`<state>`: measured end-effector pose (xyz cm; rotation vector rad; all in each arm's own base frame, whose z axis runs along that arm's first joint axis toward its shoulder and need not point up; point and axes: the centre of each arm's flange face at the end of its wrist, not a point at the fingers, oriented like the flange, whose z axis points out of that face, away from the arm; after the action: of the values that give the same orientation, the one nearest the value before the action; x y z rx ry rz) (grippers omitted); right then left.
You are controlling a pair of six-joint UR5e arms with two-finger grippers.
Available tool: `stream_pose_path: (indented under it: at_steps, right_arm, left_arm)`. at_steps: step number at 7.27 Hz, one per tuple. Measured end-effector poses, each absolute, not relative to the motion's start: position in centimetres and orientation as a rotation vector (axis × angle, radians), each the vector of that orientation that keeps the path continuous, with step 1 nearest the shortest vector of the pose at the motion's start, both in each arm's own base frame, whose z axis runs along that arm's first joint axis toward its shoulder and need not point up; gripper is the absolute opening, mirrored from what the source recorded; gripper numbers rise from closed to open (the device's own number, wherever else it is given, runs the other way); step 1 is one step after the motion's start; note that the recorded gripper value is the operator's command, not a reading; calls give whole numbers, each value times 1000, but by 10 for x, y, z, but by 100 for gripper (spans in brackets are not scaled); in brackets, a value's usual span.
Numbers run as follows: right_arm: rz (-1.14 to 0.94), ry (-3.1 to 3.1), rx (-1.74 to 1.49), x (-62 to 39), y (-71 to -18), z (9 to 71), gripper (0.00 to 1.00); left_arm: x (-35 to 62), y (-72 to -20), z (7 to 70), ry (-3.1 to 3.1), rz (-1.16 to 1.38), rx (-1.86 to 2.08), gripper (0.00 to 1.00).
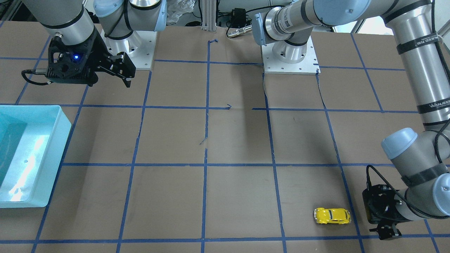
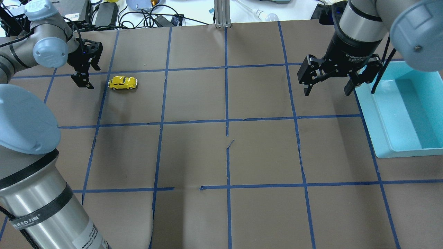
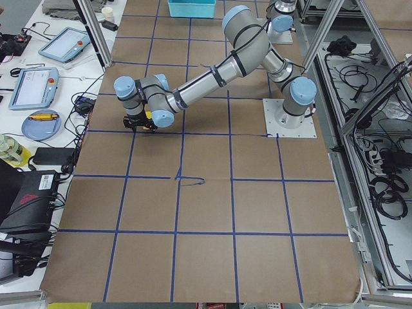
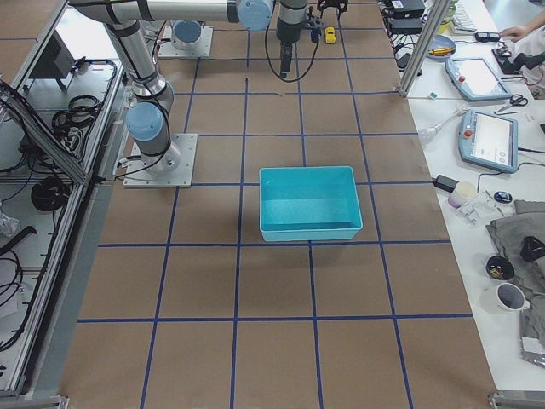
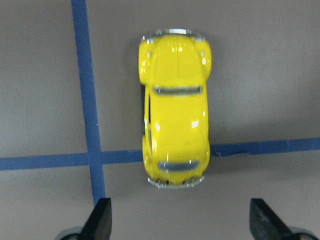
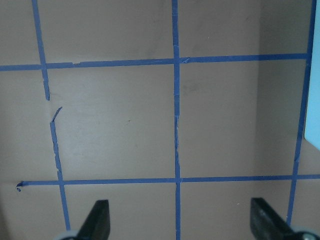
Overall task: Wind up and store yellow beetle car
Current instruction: 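Release the car with the left gripper, sending it toward the right arm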
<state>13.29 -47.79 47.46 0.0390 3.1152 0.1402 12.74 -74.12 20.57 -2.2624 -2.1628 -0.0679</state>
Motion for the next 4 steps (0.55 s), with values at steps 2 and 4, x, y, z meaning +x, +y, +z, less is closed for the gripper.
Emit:
stream_pose_path:
  at_steps: [2,4]
  right_arm:
    - [139,3117,41,133,-477,475,100]
    - [138,3116,43,133,-478,475,100]
  left_arm:
    - [127,-741,206,-2169,-68,-2257,96]
    - [127,-740,207,-2172,-72,-2252,96]
